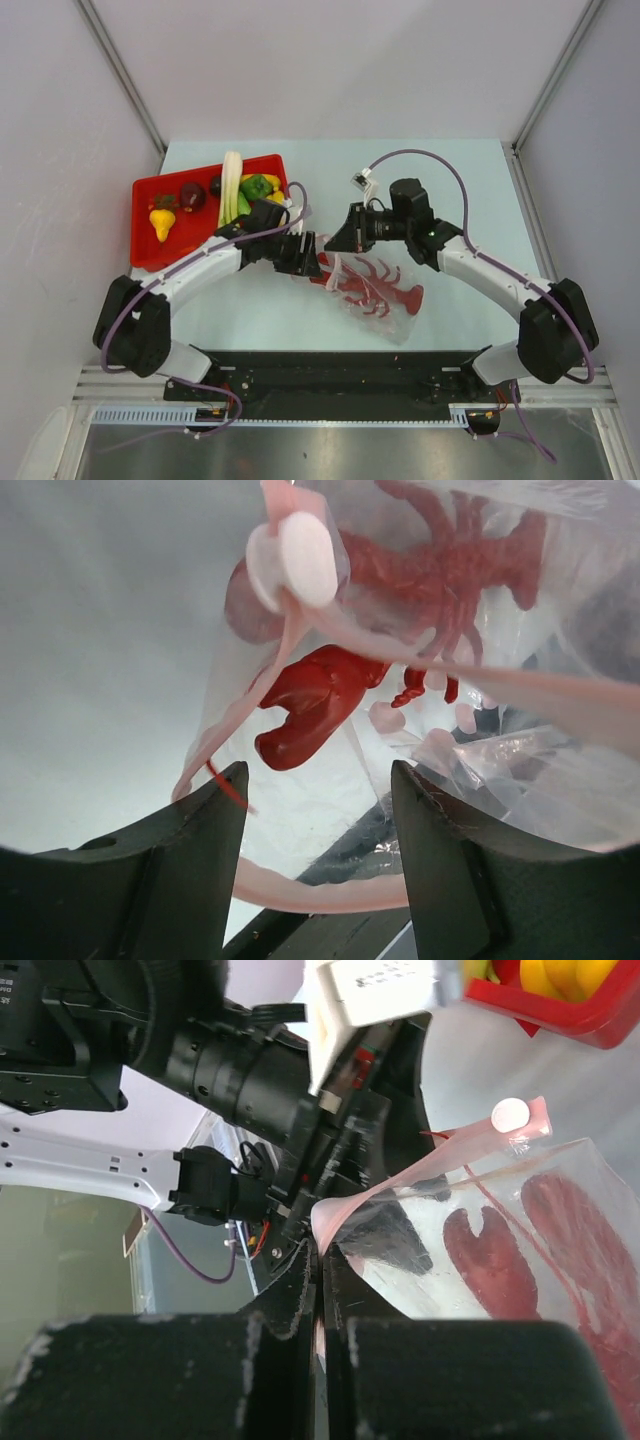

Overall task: Place the food in the zip-top bag and seal the zipper
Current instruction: Adjust the fake lobster in the zipper food storage bag, then adjust the zipper food storage bag at the center of the board.

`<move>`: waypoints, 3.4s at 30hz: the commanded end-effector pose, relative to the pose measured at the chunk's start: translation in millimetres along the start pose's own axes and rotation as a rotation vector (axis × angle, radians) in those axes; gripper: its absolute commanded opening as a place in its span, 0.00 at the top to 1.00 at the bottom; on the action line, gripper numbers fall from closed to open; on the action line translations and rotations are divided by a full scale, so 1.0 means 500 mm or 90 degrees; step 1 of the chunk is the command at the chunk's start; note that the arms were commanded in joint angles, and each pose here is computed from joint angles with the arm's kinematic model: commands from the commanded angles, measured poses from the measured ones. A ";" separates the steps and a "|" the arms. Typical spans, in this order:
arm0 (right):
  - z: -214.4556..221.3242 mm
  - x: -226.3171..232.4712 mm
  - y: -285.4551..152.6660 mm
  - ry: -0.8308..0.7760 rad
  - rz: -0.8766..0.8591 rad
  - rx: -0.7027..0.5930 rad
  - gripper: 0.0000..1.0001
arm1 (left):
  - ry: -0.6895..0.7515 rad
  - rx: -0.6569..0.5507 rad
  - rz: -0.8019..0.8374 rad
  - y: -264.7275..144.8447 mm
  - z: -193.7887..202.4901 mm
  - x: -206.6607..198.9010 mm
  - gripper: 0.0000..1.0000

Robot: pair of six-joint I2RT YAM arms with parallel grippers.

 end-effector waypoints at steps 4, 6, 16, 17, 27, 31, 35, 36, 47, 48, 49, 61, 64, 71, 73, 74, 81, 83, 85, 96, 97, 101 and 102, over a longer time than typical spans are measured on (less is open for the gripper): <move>-0.024 -0.004 0.025 -0.038 -0.001 -0.031 1.00 | -0.041 0.035 0.055 0.044 0.011 -0.007 0.36; -0.025 -0.002 0.026 -0.036 -0.002 -0.032 1.00 | -0.067 0.044 0.049 0.059 0.019 0.003 0.36; -0.018 -0.012 0.038 -0.018 0.014 -0.033 1.00 | -0.163 0.004 0.045 0.087 0.041 0.041 0.34; -0.014 -0.010 0.040 -0.017 0.012 -0.030 1.00 | -0.183 0.011 0.051 0.092 0.052 0.042 0.34; 0.004 -0.006 0.037 -0.006 0.002 -0.015 1.00 | -0.158 -0.041 0.128 0.085 0.009 0.004 0.86; 0.019 -0.007 0.027 -0.021 0.003 0.005 1.00 | -0.106 -0.048 0.160 0.054 -0.010 -0.028 1.00; 0.032 -0.011 0.012 -0.062 0.013 0.017 1.00 | -0.004 -0.057 0.161 0.016 -0.024 -0.049 1.00; 0.031 -0.010 0.005 -0.086 0.013 0.016 1.00 | -0.007 -0.033 0.143 0.008 -0.010 -0.044 1.00; 0.041 0.005 -0.014 -0.248 0.033 0.025 1.00 | 0.083 0.074 0.202 -0.068 0.013 -0.100 1.00; 0.042 0.008 -0.012 -0.260 0.029 0.025 1.00 | 0.083 0.094 0.204 -0.063 0.021 -0.101 1.00; 0.041 0.011 -0.013 -0.282 0.025 0.024 1.00 | 0.089 0.114 0.217 -0.066 0.029 -0.106 1.00; 0.064 0.085 -0.002 -0.451 -0.075 0.035 1.00 | 0.068 0.225 0.241 0.006 0.049 -0.134 1.00; 0.080 0.113 -0.011 -0.476 -0.098 0.037 1.00 | 0.016 0.153 0.278 0.003 -0.002 -0.136 0.82; 0.096 0.124 -0.037 -0.484 -0.090 0.041 1.00 | 0.059 0.055 0.312 -0.043 -0.047 -0.171 0.24; 0.088 0.117 -0.048 -0.467 -0.077 0.033 1.00 | 0.075 0.031 0.302 -0.063 -0.048 -0.169 0.18; 0.087 0.113 -0.052 -0.459 -0.073 0.031 1.00 | 0.071 0.018 0.297 -0.072 -0.054 -0.161 0.17; 0.034 0.090 -0.091 -0.401 -0.027 -0.017 1.00 | 0.089 -0.165 0.158 -0.174 -0.130 -0.082 0.21; 0.023 0.090 -0.098 -0.384 -0.024 -0.025 1.00 | 0.097 -0.193 0.055 -0.185 -0.140 -0.035 0.21; 0.008 0.088 -0.107 -0.382 -0.024 -0.038 1.00 | 0.087 -0.186 0.031 -0.186 -0.135 -0.017 0.22; -0.027 0.116 -0.126 -0.369 -0.031 -0.063 1.00 | 0.057 -0.112 0.091 -0.070 -0.089 -0.057 0.20; -0.028 0.118 -0.127 -0.368 -0.032 -0.065 1.00 | 0.057 -0.097 0.098 -0.057 -0.082 -0.065 0.21; -0.036 0.122 -0.139 -0.368 -0.021 -0.073 1.00 | 0.040 -0.032 0.124 -0.024 -0.063 -0.074 0.40; -0.034 0.122 -0.143 -0.366 -0.017 -0.073 1.00 | 0.044 -0.022 0.140 -0.023 -0.065 -0.082 0.69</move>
Point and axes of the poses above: each gripper's point midway between its finger pads, its own y axis out along the fingers, its own x axis along the line the jaws close on, z = x × y, the point moved 4 cm from there along -y, back along the fingers, and after that the axes turned 4 degrees about -y, right-handed, at the moved point
